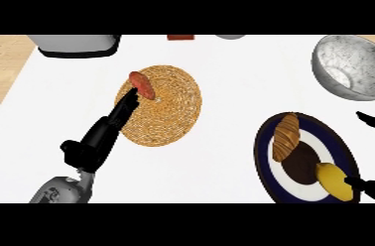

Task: Pick the lemon from the plate and place it in the bowl

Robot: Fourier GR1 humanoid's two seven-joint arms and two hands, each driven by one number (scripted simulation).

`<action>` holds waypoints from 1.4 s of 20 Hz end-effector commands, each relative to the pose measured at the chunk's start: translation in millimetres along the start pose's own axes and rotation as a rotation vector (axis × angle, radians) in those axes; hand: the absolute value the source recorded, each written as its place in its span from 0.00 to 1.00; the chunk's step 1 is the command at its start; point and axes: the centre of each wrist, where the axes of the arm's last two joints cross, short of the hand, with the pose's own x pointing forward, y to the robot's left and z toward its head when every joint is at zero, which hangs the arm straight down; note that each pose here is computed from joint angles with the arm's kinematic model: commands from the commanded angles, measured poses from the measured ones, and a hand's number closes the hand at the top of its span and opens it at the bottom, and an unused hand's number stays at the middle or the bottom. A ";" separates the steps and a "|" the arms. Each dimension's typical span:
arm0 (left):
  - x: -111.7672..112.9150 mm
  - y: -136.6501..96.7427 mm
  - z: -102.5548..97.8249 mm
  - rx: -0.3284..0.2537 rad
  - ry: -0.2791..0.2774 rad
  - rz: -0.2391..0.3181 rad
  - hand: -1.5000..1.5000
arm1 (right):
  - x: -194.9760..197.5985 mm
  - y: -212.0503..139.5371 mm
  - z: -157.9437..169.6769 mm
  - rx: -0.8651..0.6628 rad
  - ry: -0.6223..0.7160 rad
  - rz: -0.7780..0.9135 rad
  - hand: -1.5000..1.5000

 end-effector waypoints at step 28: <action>5.3 6.8 12.0 -0.015 0.000 0.000 0.50 | 102.6 23.9 -5.0 0.651 0.427 0.480 0.00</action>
